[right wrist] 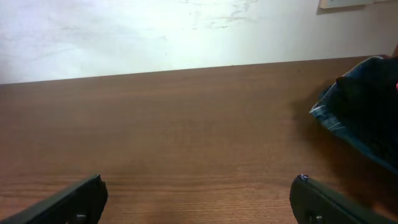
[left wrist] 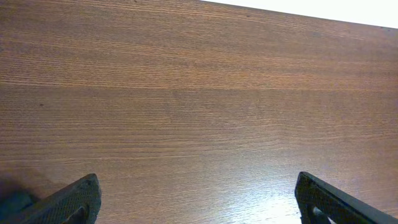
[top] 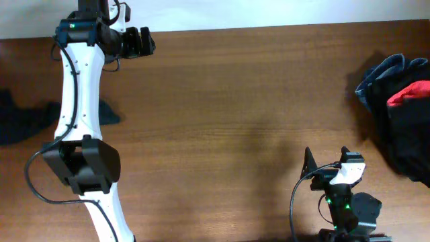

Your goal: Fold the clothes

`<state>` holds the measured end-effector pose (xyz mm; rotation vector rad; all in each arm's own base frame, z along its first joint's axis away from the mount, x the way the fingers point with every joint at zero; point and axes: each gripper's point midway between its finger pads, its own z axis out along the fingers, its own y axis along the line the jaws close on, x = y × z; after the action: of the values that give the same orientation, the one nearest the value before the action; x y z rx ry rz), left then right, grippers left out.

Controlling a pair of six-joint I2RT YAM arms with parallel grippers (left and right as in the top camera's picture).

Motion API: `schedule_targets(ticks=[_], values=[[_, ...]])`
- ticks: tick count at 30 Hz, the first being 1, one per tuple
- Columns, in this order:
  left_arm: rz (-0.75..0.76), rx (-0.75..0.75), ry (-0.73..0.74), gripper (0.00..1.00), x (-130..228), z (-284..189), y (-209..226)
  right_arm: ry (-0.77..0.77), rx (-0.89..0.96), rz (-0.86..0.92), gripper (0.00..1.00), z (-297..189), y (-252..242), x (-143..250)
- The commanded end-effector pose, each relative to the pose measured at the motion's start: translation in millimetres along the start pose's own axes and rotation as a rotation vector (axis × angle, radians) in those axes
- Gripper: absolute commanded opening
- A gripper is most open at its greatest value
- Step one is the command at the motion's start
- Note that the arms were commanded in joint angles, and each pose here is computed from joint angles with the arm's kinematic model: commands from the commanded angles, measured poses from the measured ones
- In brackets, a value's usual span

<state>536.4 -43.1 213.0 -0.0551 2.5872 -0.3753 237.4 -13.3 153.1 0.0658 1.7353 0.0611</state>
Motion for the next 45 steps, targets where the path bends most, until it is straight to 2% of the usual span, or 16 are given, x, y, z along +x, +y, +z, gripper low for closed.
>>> schedule_targets(ticks=[1,16,21,25,28,33,35,41,45], values=[[-0.002,0.009,-0.016,0.99,-5,-4,-2,-0.006,0.024,0.005,0.99,0,-5,1],[-0.017,0.001,0.040,0.99,11,-13,-3,-0.006,0.024,0.005,0.99,0,-5,1],[0.065,-0.075,-0.038,0.99,1,-45,-6,-0.006,0.024,0.005,0.99,0,-5,1],[0.221,-0.135,-0.163,0.99,-9,-78,-16,-0.006,0.024,0.005,0.99,0,-5,1],[0.251,-0.137,-0.251,0.99,-5,-100,-18,-0.006,0.024,0.005,0.99,0,-5,1],[0.235,-0.156,-0.330,0.99,37,-118,0,-0.006,0.024,0.005,0.99,0,-5,1],[0.222,-0.169,-0.345,0.99,68,-120,12,-0.006,0.024,0.005,0.99,0,-5,1],[0.213,-0.182,-0.391,0.99,145,-110,31,-0.006,0.024,0.005,0.99,0,-5,1],[0.226,-0.171,-0.472,0.99,186,-96,37,-0.006,0.024,0.005,0.99,0,-5,1]])
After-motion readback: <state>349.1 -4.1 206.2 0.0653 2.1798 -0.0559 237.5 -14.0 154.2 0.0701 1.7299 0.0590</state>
